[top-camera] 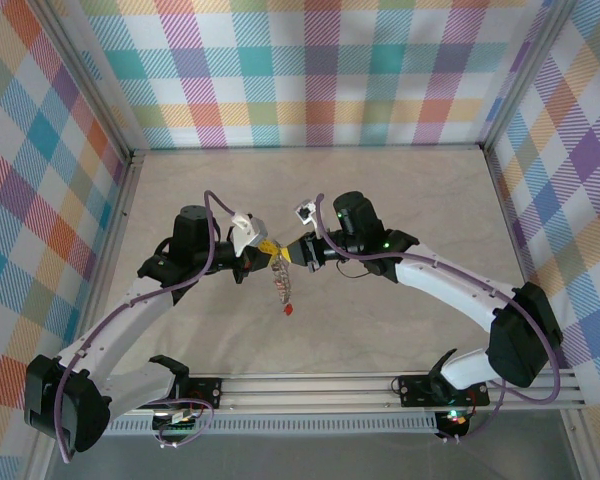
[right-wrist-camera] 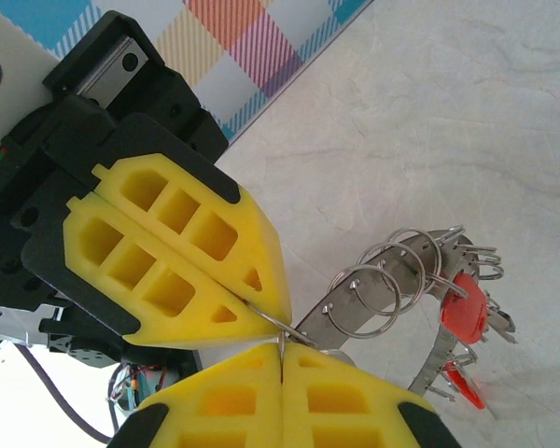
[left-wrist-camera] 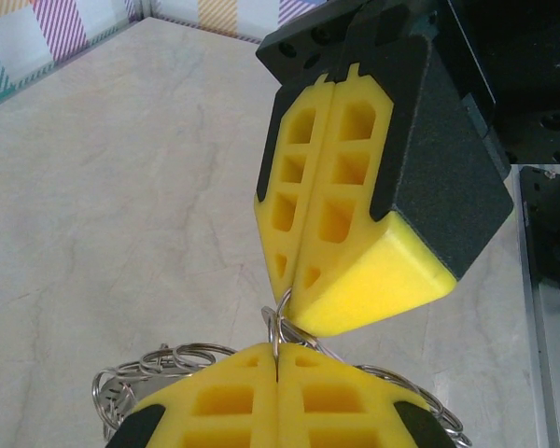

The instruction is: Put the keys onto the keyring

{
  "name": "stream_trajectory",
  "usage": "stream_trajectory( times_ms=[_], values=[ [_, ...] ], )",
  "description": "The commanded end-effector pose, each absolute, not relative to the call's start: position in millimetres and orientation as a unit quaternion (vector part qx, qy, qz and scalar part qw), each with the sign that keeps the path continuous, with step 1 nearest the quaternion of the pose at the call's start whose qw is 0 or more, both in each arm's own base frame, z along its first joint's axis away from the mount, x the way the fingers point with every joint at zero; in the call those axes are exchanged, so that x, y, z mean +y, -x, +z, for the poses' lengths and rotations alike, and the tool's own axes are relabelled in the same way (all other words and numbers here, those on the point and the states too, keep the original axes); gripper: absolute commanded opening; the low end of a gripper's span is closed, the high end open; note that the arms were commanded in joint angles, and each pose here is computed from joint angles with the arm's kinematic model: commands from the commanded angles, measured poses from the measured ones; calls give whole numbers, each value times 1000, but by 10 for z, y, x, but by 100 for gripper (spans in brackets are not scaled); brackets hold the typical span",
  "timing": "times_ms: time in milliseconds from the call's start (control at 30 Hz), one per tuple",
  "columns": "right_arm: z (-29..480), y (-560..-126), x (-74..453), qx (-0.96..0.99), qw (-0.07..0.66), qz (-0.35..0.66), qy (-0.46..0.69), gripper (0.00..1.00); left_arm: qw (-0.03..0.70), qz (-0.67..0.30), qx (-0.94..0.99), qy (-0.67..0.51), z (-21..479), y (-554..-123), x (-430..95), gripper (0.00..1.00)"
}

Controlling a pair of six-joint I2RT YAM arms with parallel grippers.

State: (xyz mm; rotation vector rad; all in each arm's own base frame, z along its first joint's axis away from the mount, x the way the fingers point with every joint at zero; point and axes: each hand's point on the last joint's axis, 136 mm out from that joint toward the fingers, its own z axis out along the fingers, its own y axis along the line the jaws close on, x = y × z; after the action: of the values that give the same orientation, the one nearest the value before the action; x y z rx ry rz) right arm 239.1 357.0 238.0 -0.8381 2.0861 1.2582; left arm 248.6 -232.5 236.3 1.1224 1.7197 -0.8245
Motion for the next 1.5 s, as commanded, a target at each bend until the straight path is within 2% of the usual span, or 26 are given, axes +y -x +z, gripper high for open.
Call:
stream_trajectory(
  times_ms=[0, 533, 967, 1033, 1233, 1467],
  values=[
    [2539, -2372, 3580, 761, 298, 484, 313, 0, 454, -340, 680, -464, 2453, -2456, -2383, 0],
    [2352, -2443, 3515, 788, 285, 462, 289, 0, 470, -348, 661, -471, 2536, -2403, -2393, 0],
    [2306, -2374, 3552, 783, 257, 492, 281, 0, 492, -343, 650, -467, 2618, -2398, -2379, 0],
    [2312, -2361, 3547, 782, 257, 494, 282, 13, 493, -343, 649, -467, 2624, -2394, -2377, 0],
    [2383, -2363, 3442, 775, 282, 488, 287, 30, 498, -344, 643, -470, 2659, -2376, -2378, 0],
    [2612, -2355, 3273, 742, 364, 465, 317, 34, 497, -356, 629, -481, 2717, -2330, -2411, 0]
  ],
)
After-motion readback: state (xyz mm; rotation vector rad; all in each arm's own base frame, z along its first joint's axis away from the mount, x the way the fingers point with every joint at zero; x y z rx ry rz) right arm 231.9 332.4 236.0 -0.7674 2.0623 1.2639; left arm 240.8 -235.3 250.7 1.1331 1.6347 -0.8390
